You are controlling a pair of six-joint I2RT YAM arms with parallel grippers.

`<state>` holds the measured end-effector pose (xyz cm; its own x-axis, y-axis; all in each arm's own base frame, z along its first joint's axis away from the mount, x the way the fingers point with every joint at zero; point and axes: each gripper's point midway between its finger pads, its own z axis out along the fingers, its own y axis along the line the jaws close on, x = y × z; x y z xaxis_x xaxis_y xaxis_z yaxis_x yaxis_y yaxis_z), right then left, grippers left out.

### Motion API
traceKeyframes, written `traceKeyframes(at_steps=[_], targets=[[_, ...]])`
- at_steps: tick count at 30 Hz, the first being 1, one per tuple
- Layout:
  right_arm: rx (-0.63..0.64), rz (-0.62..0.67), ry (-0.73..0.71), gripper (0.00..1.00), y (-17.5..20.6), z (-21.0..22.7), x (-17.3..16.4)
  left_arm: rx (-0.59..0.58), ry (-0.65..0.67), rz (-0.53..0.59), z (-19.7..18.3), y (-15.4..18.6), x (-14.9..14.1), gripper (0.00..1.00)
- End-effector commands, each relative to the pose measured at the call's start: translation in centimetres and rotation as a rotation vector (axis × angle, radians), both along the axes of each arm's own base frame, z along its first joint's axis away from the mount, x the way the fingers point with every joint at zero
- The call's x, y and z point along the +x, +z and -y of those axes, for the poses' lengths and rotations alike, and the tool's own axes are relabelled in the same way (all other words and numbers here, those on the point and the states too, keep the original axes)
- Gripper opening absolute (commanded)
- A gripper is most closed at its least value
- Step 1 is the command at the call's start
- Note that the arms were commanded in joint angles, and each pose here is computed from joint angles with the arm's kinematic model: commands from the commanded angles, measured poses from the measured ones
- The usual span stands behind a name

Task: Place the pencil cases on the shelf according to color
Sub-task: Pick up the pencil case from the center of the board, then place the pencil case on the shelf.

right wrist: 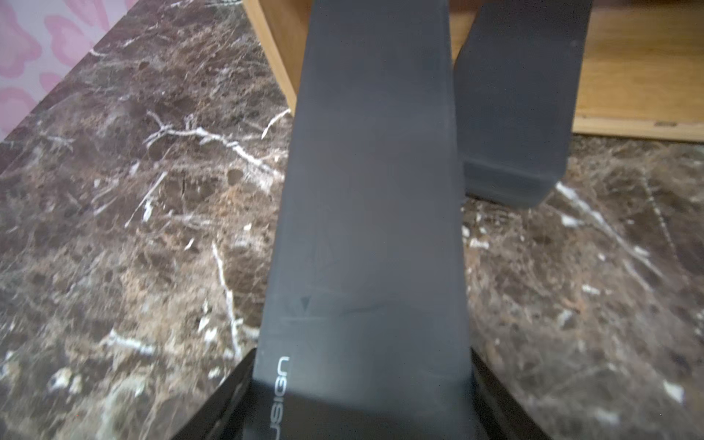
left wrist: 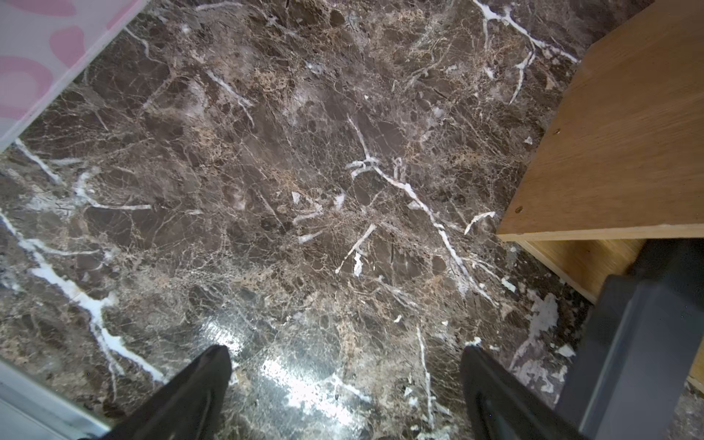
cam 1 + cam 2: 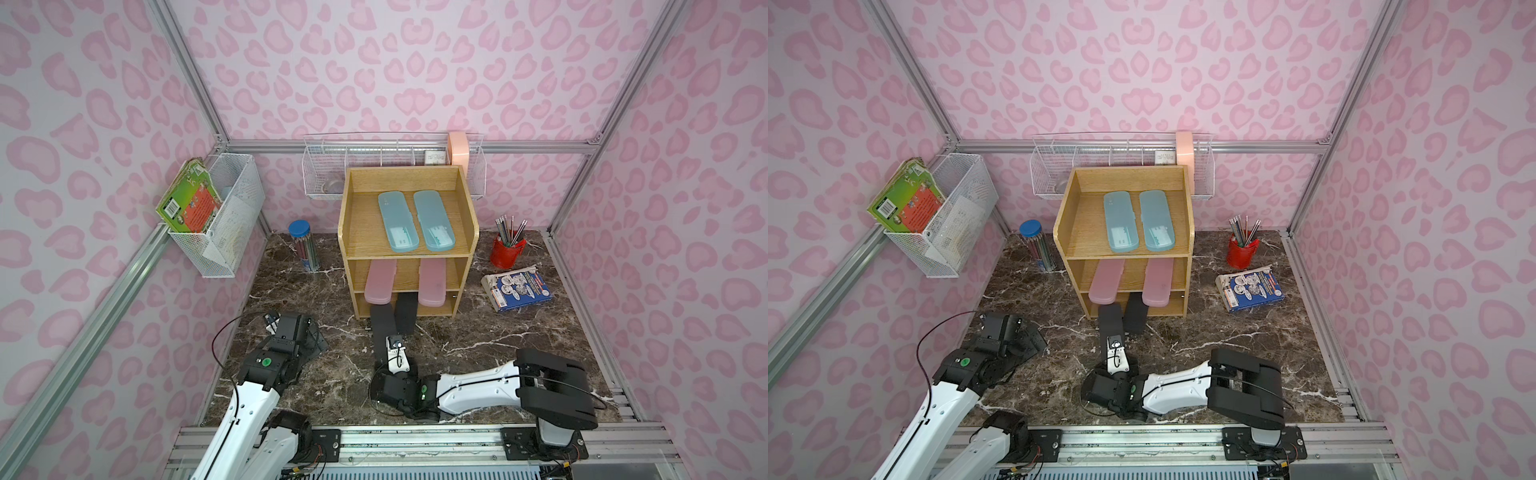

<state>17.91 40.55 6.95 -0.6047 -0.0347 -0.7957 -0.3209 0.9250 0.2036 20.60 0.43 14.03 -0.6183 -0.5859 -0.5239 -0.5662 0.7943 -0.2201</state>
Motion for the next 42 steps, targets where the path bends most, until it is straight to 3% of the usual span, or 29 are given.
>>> traceKeyframes(at_steps=[1,7,12,18,25,31,36,39,42], targets=[[0.062,0.041,0.026,0.53,1.6,-2.2,2.4,0.017,0.007,0.017,-0.3,0.3,0.5,0.99],[0.070,0.005,-0.010,0.58,-0.2,-4.0,7.3,0.028,-0.001,0.011,-0.1,-0.1,1.4,0.99],[0.095,-0.024,-0.038,0.78,-1.5,-5.4,10.1,0.049,-0.009,-0.012,-0.2,-0.3,2.0,0.99],[0.112,-0.030,-0.034,0.92,-1.1,-6.1,10.2,0.077,-0.008,-0.026,-0.5,-0.4,2.3,0.99],[0.108,-0.035,-0.001,0.94,0.5,-4.8,7.4,0.097,-0.002,-0.025,-0.8,-0.1,2.3,0.99],[0.068,-0.057,-0.014,0.97,0.1,-1.1,3.6,0.134,0.016,-0.037,-1.5,-0.1,1.9,0.99],[-0.027,0.032,-0.105,0.99,2.2,5.5,1.2,0.174,0.009,-0.007,-1.9,0.0,2.8,0.99],[-0.087,0.085,-0.162,0.99,4.0,10.4,1.9,0.220,0.002,0.030,-2.2,0.4,4.5,0.99],[-0.157,0.151,-0.247,0.99,6.2,16.1,4.8,0.299,-0.042,0.082,-2.3,1.2,7.2,0.99]])
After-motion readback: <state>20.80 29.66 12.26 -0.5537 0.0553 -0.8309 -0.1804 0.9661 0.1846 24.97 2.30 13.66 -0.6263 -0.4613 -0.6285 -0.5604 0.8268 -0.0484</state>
